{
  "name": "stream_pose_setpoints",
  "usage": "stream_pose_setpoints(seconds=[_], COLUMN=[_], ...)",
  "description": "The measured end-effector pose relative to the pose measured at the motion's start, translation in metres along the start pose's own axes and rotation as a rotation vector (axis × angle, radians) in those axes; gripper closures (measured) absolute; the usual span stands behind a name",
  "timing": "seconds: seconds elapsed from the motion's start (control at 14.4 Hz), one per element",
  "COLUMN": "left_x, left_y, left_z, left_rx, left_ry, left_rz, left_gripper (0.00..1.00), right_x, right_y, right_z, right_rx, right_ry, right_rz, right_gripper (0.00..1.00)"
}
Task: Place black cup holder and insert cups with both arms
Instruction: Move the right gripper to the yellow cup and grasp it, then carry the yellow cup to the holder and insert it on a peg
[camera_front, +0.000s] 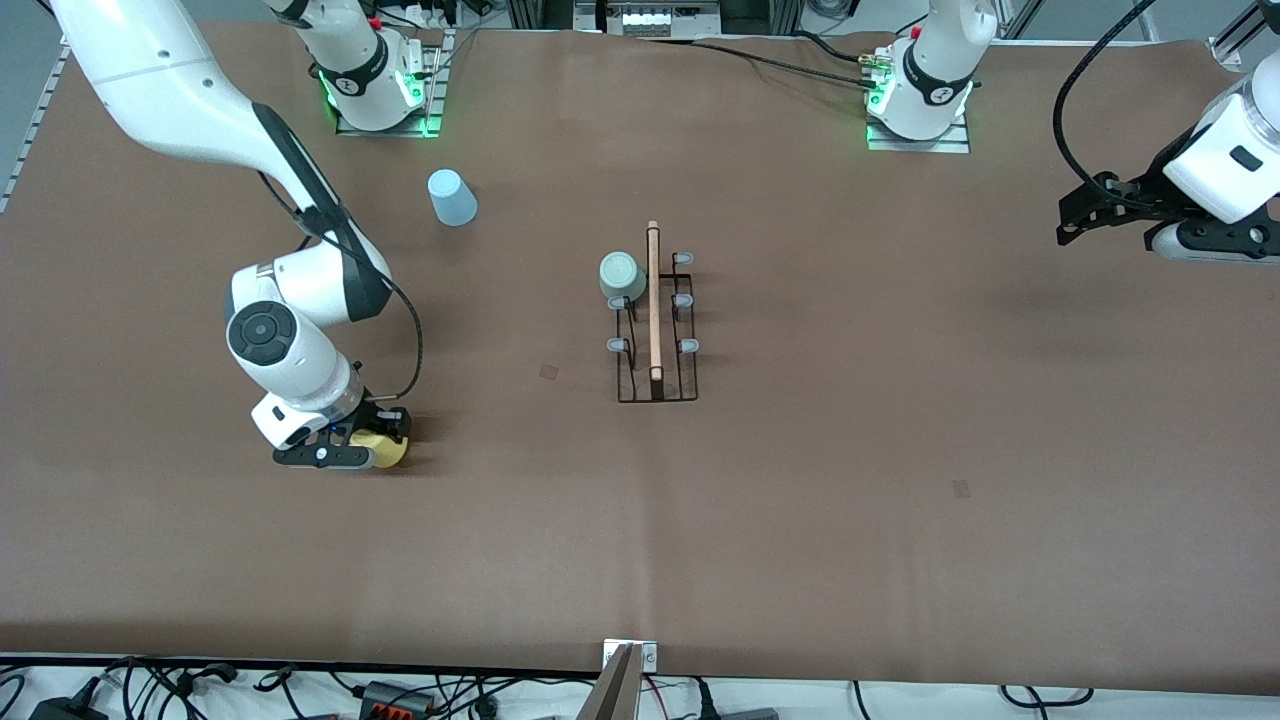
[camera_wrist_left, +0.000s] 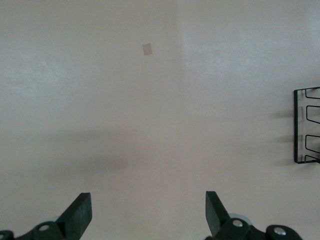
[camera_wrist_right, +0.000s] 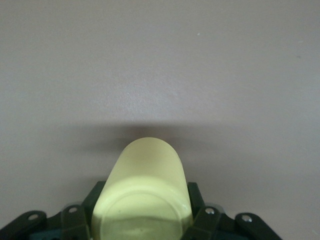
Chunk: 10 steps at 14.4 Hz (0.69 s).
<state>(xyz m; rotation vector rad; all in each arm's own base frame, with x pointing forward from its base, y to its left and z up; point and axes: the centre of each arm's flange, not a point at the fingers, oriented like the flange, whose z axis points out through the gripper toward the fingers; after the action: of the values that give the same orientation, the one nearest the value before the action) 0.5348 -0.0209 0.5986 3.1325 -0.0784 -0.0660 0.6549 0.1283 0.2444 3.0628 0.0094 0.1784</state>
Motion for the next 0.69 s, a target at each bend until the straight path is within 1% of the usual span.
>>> stream_pose_setpoints(seconds=[0.07,0.14,0.21,0.35,0.42,0.56,0.69], left_x=[0.0,0.0,0.0,0.0,0.0,0.0,0.0], left_y=[0.0,0.0,0.0,0.001,0.001,0.001,0.001], left_z=[0.0,0.0,0.0,0.0,0.0,0.0,0.0], left_rx=[0.0,0.0,0.0,0.0,0.0,0.0,0.0], left_ry=[0.0,0.0,0.0,0.0,0.0,0.0,-0.001], left_rz=[0.0,0.0,0.0,0.001,0.001,0.0,0.0], left_gripper=[0.0,0.0,0.0,0.0,0.0,0.0,0.0], right_x=[0.0,-0.002,-0.005,-0.019,-0.029,-0.05,-0.07], right_y=[-0.005,-0.016,-0.037,-0.095,-0.126,-0.184,-0.228], right_z=[-0.021,-0.05,-0.082,-0.148,-0.174,-0.206,-0.212], right_rx=[-0.014,-0.006,0.033,0.137,0.169,0.211,0.229], right_ry=[-0.011,-0.019,-0.022,-0.021,-0.013,-0.001,-0.016], right_rz=[0.012,0.057,0.116,0.237,0.298,0.399,0.453], right_gripper=[0.3,0.3,0.3,0.3,0.3,0.3,0.3])
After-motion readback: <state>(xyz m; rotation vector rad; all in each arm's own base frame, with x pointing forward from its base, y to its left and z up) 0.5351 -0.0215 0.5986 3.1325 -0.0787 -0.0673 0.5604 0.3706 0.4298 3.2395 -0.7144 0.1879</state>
